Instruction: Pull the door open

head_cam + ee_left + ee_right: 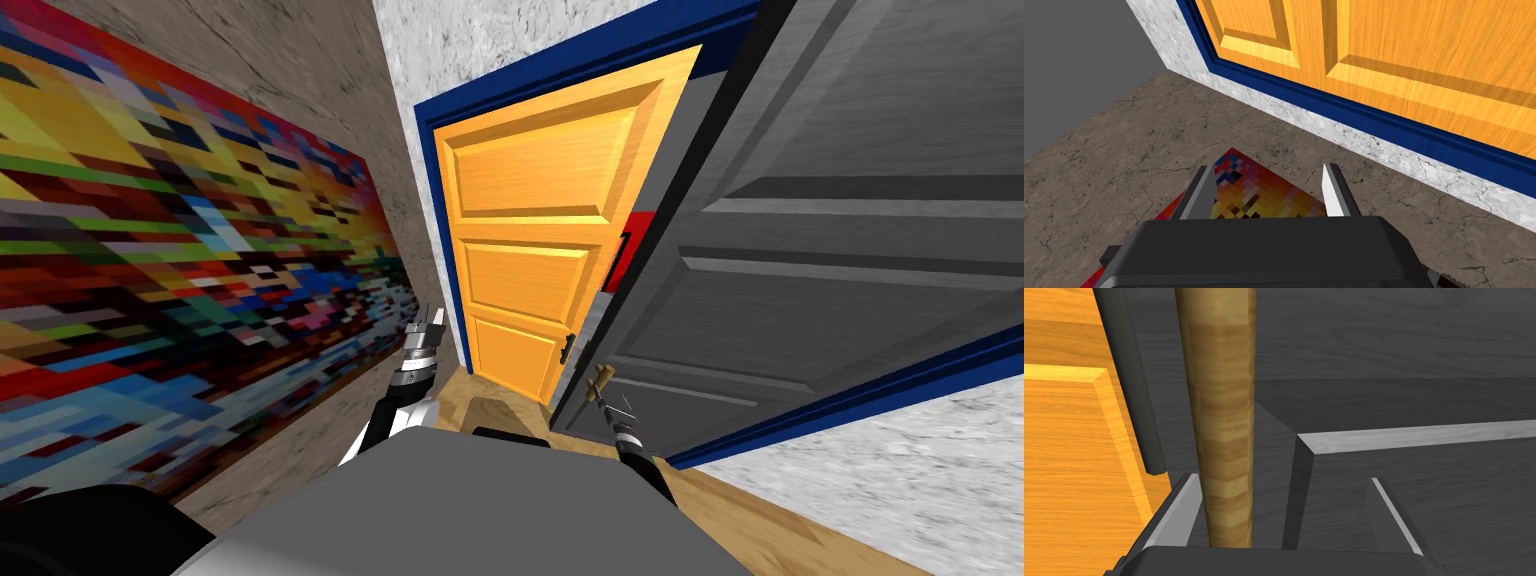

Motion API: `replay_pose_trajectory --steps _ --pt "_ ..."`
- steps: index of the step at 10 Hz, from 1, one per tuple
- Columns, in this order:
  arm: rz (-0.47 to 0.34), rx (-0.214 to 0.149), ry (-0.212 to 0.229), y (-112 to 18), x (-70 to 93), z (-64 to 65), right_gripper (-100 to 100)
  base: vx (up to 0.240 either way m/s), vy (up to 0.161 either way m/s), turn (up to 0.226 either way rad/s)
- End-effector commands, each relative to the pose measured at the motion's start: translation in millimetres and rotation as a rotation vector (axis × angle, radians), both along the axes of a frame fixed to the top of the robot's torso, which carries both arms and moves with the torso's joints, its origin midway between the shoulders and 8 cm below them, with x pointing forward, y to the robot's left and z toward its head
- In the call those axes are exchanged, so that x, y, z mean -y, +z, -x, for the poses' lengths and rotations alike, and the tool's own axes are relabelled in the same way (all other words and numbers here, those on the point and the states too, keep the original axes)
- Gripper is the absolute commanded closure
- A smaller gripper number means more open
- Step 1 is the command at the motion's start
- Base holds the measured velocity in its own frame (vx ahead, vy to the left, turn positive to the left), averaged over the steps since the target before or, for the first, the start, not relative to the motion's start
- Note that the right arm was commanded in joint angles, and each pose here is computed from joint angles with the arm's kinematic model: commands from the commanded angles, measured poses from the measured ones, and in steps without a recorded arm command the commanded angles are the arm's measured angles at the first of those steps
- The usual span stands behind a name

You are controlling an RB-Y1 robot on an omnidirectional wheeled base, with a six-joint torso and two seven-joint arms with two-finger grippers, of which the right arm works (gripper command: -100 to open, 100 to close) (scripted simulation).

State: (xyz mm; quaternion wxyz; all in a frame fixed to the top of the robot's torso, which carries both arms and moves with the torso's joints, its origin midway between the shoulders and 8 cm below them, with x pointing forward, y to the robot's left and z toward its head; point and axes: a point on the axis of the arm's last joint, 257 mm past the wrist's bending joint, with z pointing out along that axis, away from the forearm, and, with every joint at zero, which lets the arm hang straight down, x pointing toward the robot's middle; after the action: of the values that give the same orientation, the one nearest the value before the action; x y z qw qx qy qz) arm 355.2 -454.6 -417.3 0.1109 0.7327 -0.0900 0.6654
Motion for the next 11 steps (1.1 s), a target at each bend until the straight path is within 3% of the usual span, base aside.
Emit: replay_pose_trajectory --steps 1,4,9,11 --pt "0.017 0.011 -0.028 5.2 22.5 2.7 100 0.0 0.0 0.0" --pt "0.031 -0.037 -0.055 -9.2 36.6 20.8 100 -0.003 -0.002 0.002" --pt "0.034 -0.043 -0.06 -10.5 39.9 24.3 100 -0.034 0.004 -0.02" --pt "0.031 -0.029 -0.054 -5.8 37.0 19.5 100 -0.023 -0.013 0.006"
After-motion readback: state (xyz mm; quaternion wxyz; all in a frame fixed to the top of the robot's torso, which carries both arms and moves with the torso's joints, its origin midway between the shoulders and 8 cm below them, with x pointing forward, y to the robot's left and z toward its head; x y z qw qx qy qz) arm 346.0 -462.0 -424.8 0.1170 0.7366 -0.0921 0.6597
